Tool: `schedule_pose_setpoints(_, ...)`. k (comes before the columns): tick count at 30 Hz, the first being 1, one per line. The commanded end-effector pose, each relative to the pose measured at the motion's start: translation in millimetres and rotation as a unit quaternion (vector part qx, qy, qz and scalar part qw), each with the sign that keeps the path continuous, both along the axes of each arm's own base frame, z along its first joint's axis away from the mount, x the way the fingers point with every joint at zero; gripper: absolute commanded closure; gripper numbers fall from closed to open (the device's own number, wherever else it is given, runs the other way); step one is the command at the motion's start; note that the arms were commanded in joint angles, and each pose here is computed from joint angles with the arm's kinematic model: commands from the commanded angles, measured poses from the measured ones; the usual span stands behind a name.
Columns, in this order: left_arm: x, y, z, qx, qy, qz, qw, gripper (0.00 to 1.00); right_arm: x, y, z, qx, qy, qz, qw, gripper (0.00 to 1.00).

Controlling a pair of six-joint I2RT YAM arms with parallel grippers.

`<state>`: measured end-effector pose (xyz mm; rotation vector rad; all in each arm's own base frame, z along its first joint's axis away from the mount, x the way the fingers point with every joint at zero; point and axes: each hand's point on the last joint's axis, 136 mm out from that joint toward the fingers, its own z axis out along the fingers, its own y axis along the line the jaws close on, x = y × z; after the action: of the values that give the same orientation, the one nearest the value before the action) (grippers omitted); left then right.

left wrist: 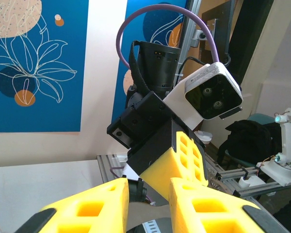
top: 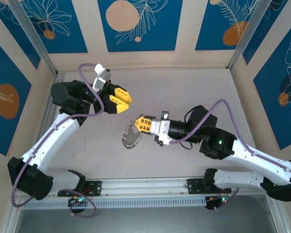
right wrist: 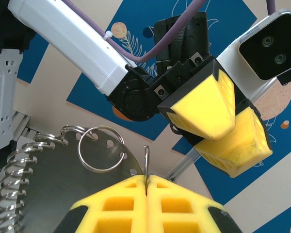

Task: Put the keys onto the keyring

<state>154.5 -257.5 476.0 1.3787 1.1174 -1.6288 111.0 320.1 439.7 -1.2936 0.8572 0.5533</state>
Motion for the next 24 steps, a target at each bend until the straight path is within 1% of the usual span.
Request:
schedule_pose_setpoints(1,-9.3,6.2,4.7,-0.006,-0.028,0.0,1.0,0.72,-0.7,-5.2,20.0,0.032,-0.021,-0.009,0.999,1.0)
schedule_pose_setpoints(15,-10.2,6.6,5.6,-0.005,-0.029,-0.002,1.0,0.73,1.7,-3.7,20.9,0.029,-0.025,-0.02,0.999,1.0)
schedule_pose_setpoints(24,-6.5,5.1,6.6,-0.01,-0.028,0.003,1.0,0.73,15.2,-2.7,20.6,0.032,-0.027,-0.057,0.998,1.0)
